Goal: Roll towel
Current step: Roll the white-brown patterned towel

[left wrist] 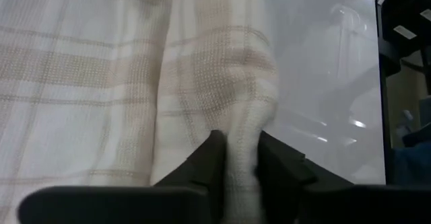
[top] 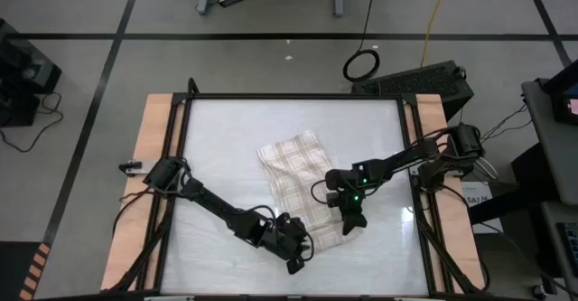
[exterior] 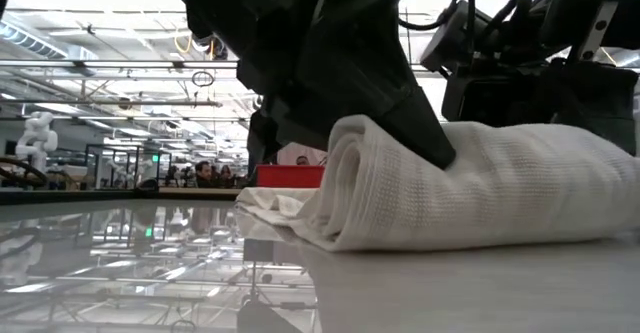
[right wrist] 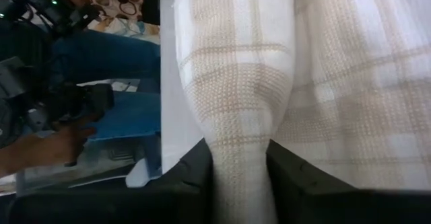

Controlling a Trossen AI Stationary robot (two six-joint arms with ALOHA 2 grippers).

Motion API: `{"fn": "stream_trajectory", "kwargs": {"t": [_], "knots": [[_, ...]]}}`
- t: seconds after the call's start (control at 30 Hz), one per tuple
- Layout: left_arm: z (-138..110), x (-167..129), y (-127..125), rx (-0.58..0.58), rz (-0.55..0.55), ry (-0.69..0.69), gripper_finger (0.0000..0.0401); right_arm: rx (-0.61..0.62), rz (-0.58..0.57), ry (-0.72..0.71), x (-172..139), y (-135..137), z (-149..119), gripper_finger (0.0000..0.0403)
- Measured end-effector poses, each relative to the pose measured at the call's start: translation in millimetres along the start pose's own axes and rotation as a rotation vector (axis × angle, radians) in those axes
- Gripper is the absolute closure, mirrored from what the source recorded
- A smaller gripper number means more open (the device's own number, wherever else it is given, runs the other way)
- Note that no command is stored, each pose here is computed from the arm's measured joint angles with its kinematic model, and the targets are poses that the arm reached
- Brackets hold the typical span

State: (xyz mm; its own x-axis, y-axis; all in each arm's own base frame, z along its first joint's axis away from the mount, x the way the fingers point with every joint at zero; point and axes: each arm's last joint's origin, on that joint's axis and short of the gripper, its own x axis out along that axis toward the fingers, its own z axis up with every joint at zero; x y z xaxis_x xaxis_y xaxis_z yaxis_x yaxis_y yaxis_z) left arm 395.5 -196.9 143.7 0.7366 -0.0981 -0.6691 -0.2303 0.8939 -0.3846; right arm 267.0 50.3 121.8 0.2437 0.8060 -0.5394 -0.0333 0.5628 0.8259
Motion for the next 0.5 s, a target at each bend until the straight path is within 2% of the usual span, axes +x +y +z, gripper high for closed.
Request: {"fn": "stream_trajectory", "kwargs": {"t": [0.3,0.5], "knots": [[6,2,7,-0.036,-0.01,0.014,0.0333,-0.119,-0.104,-0.061,-19,22,-7,0.0187],[10,4,9,-0.053,-0.04,0.036,0.0333,-0.217,-0.297,-0.076,-42,48,-30,0.0121]]}}
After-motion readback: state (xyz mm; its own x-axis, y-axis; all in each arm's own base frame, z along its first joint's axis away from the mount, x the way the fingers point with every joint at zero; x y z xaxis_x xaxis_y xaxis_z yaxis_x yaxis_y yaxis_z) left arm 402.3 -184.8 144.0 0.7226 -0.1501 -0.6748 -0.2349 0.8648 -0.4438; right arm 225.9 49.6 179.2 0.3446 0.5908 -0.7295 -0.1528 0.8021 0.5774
